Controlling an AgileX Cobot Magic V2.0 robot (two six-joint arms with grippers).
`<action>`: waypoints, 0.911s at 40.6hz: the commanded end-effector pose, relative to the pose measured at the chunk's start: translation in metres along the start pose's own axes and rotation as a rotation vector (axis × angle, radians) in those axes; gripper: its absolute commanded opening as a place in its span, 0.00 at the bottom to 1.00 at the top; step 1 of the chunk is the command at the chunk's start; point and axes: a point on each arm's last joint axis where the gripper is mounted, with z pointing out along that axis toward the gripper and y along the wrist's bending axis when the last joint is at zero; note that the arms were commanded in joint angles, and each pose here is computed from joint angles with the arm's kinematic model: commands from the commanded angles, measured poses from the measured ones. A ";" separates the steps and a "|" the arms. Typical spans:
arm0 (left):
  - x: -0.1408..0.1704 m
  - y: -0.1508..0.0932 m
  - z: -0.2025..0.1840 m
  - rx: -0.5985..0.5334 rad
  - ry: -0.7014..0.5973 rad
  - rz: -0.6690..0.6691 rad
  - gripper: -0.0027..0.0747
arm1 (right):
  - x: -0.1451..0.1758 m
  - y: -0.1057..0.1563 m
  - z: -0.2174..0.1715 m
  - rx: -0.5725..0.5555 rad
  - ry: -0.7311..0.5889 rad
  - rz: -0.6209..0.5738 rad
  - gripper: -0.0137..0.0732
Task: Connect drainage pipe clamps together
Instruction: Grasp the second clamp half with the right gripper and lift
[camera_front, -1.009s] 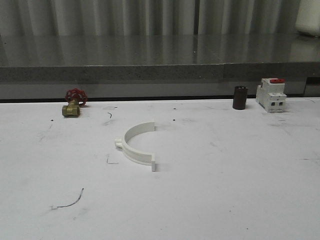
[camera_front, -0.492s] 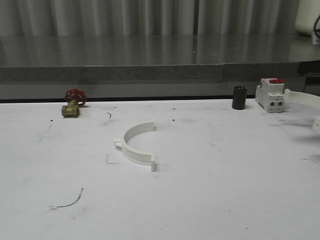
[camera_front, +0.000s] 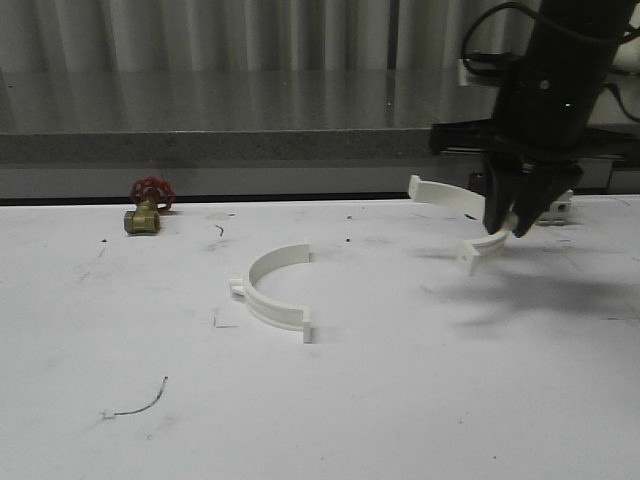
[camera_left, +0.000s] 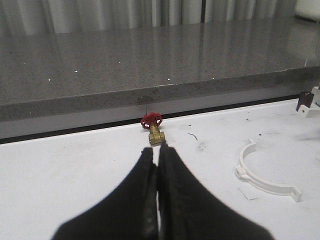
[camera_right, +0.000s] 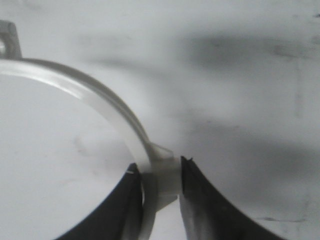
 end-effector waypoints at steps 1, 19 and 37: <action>-0.016 0.000 -0.002 0.008 -0.102 -0.001 0.01 | -0.004 0.019 -0.025 -0.068 -0.103 -0.012 0.29; -0.016 0.000 -0.002 0.008 -0.102 -0.001 0.01 | 0.007 0.070 0.000 -0.149 -0.116 -0.019 0.29; -0.016 0.000 -0.002 0.008 -0.102 -0.001 0.01 | 0.010 0.075 0.031 -0.157 -0.064 0.040 0.29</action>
